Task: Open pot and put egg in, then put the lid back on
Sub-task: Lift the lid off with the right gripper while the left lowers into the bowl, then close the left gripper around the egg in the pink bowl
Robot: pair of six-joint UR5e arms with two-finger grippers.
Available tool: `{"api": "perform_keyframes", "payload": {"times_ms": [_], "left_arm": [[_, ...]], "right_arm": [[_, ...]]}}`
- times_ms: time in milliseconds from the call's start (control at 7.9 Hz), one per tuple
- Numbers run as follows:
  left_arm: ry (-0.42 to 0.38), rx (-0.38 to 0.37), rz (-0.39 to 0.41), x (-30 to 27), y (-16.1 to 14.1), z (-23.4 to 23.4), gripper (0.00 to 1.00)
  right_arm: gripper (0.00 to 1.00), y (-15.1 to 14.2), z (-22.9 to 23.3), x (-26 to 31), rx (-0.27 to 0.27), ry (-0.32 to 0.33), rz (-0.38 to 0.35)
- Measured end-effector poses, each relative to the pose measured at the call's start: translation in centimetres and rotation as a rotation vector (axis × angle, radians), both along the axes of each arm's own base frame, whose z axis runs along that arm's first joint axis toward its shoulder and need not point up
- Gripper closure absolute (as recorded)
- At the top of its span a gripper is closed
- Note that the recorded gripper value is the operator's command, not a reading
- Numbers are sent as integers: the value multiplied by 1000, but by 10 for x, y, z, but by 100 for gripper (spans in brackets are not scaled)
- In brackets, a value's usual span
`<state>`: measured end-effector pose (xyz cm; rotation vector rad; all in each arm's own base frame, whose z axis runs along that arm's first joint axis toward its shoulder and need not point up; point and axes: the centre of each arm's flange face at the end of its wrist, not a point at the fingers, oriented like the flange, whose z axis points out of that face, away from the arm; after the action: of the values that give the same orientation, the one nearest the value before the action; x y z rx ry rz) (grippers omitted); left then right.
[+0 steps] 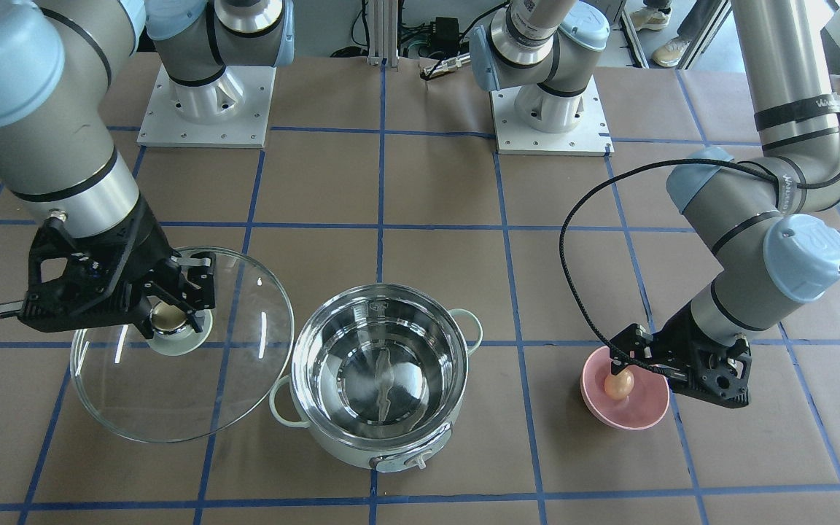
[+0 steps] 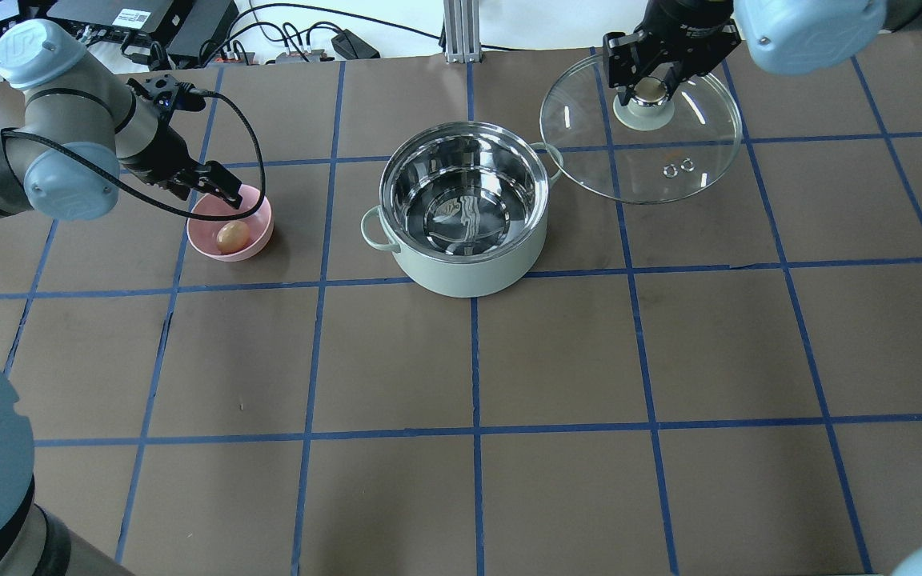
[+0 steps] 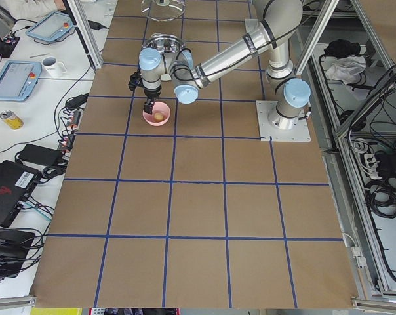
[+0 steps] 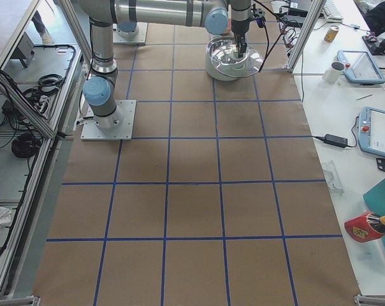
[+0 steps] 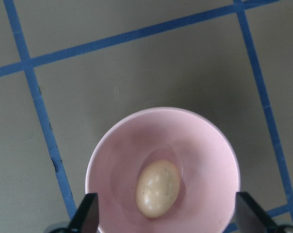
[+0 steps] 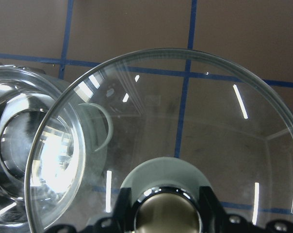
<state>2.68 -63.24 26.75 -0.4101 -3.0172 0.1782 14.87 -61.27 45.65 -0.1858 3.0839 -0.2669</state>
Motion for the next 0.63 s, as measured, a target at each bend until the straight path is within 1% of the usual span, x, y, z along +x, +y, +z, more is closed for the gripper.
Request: {"api": "perform_keyframes", "payload": {"times_ms": [127, 253, 506, 633], "left_arm": [[0, 18, -1, 0, 0, -11, 0], [-14, 43, 2, 2, 0, -24, 0], [-32, 82, 45, 6, 0, -41, 0], [-42, 88, 59, 7, -1, -43, 0]], "right_arm": [[100, 0, -6, -17, 16, 13, 11], [100, -1, -12, -27, 26, 34, 39], [100, -2, -17, -36, 33, 59, 76], [100, -3, -18, -42, 34, 61, 81]]}}
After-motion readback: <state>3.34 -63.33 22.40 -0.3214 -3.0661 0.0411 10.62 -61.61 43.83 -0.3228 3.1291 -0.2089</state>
